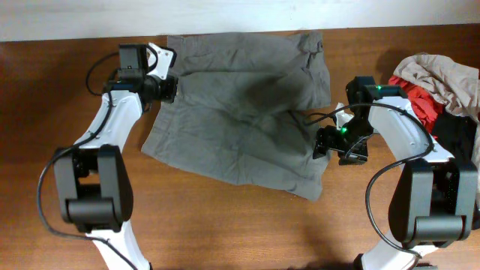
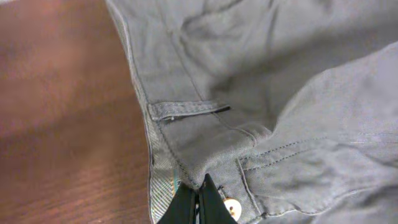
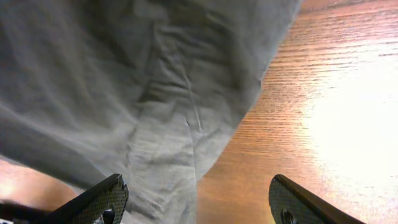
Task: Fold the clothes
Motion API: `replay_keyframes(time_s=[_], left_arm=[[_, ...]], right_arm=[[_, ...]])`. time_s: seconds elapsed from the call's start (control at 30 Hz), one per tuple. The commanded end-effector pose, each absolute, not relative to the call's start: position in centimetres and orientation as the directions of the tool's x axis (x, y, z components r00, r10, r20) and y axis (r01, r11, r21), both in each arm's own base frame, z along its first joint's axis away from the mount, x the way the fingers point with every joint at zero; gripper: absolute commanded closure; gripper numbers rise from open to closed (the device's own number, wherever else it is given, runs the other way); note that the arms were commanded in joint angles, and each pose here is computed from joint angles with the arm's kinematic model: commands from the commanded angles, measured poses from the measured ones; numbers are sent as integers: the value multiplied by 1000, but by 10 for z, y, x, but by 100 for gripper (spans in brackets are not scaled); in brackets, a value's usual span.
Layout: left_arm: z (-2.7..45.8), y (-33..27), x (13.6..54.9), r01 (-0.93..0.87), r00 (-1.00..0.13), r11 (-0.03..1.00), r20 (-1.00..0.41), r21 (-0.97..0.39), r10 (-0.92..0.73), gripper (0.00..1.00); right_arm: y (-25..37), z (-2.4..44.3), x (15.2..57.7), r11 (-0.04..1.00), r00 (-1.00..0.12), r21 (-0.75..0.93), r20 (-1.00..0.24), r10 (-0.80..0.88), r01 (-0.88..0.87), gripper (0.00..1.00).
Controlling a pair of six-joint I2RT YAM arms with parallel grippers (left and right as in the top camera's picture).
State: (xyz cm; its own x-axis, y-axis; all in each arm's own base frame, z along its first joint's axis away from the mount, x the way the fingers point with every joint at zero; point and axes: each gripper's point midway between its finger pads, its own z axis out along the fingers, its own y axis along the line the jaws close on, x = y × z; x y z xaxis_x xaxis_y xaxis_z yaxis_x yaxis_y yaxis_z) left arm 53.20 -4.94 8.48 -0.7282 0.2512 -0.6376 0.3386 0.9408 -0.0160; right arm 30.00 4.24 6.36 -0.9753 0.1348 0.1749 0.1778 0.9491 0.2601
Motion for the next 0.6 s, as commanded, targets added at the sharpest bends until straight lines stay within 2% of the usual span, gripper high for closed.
replay_keyframes(time_s=[0.0,0.2,0.27,0.37,0.4,0.47,0.5,0.57], left_arm=[[43,-34,532,290,-787,957,-570,-5,236,99],[30,-24,530,233,-819,972,-539,0,196,98],[30,-22,529,229,-822,974,-536,0,193,98],[27,-20,524,226,-834,974,-518,-8,189,98],[27,-20,524,226,-836,974,-515,-9,190,98],[27,-20,523,226,-836,974,-515,-9,190,98],[26,-20,523,226,-837,974,-514,-10,189,98],[26,-20,522,226,-840,974,-509,-11,189,98]], right_arm=[[43,63,295,955,-975,250,188,115,161,21],[43,66,282,954,-963,242,244,114,175,16],[43,68,274,954,-955,237,275,115,183,8],[43,65,270,950,-944,225,295,146,217,9],[44,61,271,948,-944,224,289,158,227,10],[47,48,275,936,-944,240,268,190,256,21],[56,40,279,917,-948,296,251,195,267,34],[63,32,283,899,-952,344,233,198,271,38]])
